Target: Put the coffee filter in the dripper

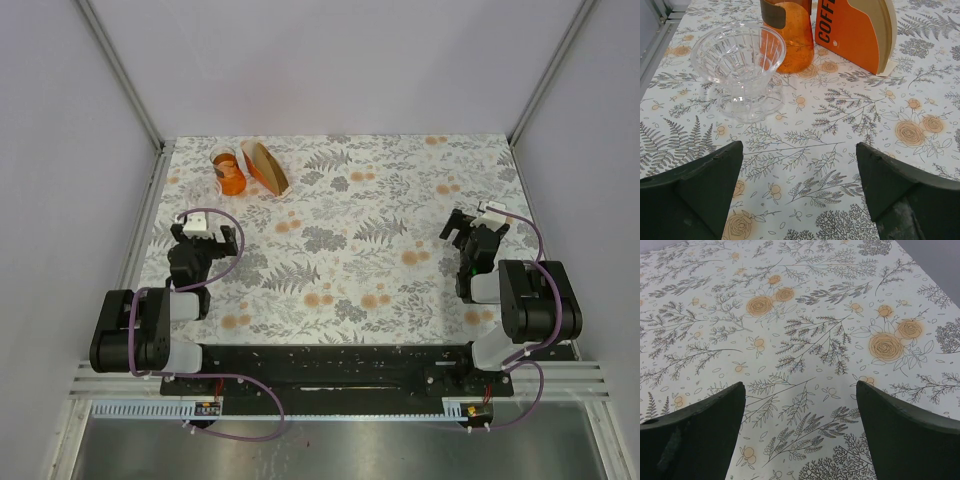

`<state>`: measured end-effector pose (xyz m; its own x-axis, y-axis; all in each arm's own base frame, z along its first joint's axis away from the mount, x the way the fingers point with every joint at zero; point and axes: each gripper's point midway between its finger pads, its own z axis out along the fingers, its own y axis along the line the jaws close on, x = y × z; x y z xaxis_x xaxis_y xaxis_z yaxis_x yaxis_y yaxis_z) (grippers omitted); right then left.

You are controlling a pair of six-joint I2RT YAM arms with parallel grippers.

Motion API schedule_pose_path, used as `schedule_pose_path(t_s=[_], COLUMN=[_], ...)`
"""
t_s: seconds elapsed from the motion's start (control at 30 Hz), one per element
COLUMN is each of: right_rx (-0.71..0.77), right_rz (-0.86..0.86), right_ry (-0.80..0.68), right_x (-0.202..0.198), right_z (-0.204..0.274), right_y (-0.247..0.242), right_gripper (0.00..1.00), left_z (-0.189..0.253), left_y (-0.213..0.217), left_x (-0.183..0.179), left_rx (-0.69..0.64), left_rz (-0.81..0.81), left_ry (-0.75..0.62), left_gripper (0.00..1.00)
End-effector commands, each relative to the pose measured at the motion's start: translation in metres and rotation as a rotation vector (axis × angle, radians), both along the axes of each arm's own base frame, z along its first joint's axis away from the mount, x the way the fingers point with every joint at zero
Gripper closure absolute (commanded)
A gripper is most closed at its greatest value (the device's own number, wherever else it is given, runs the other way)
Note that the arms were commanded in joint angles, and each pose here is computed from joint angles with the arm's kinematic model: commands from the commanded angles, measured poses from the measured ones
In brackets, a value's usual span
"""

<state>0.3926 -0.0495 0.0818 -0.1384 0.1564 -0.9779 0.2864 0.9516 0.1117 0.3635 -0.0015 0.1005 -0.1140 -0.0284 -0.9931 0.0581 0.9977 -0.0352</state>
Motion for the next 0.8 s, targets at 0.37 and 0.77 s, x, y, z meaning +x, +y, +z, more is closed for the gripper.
schedule_pose_path(t_s=[0.37,0.77], right_rx=[-0.008,0.217], right_rz=[0.064,0.409], right_ry=[-0.008,-0.020], right_x=[0.014,-0.002], right_z=[0.059,0.182], right_y=[0.009,0.082], right_gripper=[0.01,0.01], left_z=[0.029,0.116], left_y=[-0.010,-0.046], left_x=[0.009,0.011], left_rx=[0.014,-0.013], left_rz=[-0.090,-0.401], left_ry=[-0.084,0.056], left_gripper=[0.01,0.02])
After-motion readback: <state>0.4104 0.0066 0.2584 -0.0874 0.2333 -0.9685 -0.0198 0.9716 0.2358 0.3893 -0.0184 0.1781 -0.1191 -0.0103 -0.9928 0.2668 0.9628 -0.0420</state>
